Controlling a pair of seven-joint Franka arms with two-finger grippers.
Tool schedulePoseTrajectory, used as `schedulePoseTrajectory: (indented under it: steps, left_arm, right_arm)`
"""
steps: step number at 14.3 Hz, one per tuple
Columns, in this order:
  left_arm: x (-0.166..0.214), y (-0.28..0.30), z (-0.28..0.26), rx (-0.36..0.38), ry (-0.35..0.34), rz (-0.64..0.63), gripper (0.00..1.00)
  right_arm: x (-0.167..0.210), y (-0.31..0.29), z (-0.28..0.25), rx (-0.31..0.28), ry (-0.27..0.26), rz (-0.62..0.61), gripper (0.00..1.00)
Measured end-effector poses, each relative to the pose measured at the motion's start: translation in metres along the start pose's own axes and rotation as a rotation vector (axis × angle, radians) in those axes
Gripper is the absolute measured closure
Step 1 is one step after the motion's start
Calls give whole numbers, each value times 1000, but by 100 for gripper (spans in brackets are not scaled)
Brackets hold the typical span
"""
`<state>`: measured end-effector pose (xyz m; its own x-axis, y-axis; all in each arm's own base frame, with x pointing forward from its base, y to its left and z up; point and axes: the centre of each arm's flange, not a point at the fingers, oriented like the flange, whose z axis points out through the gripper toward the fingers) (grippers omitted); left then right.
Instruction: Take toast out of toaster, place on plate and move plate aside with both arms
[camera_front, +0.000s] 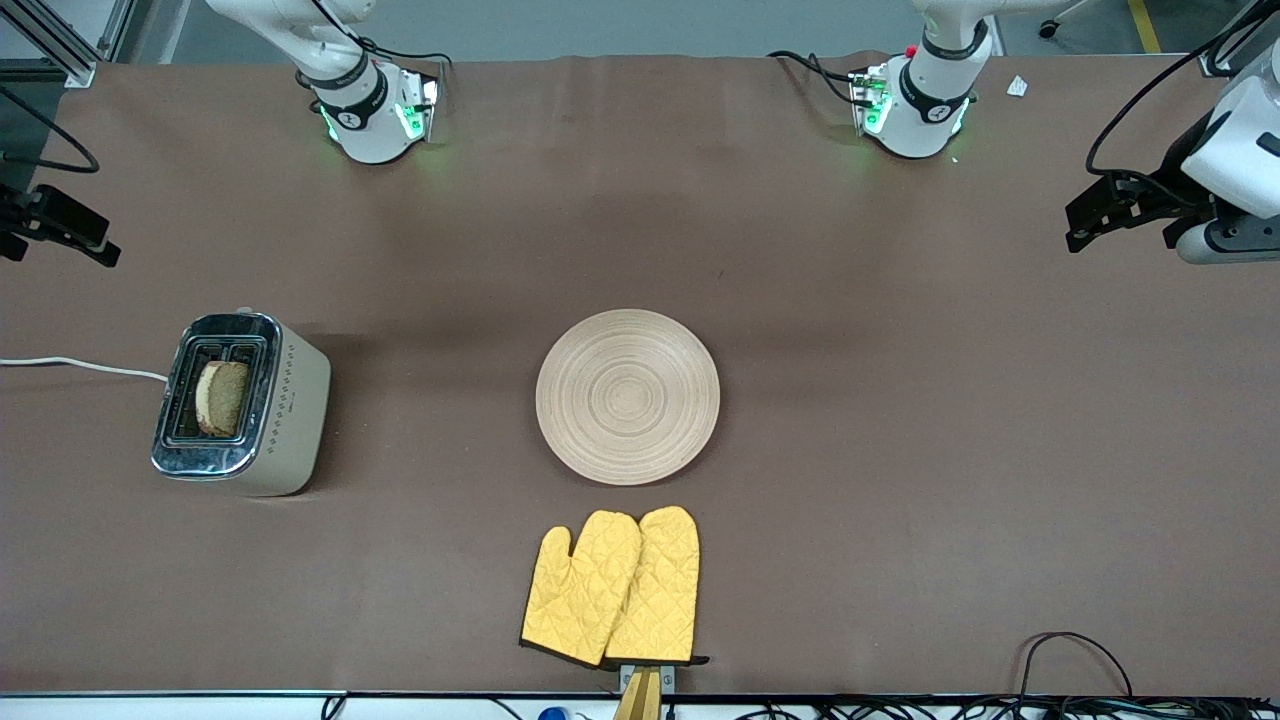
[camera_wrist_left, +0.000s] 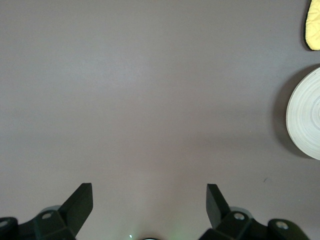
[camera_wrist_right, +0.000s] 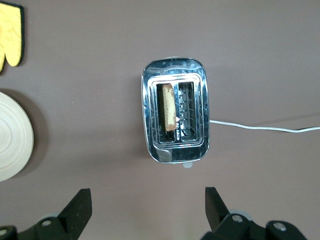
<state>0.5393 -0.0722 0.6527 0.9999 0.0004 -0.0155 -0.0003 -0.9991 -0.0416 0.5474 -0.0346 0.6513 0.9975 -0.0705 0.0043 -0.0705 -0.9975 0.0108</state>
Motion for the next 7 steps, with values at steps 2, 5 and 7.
schedulePoseTrajectory:
  steps: [2, 5, 7]
  left_arm:
    - [0, 0, 0, 0, 1, 0, 0]
    - [1, 0, 0, -1, 5, 0, 0]
    - [1, 0, 0, -1, 6, 0, 0]
  right_arm:
    - [12, 2, 20, 0, -1, -7, 0]
    - [32, 1, 72, 0, 6, -13, 0]
    - [45, 1, 119, 0, -8, -14, 0]
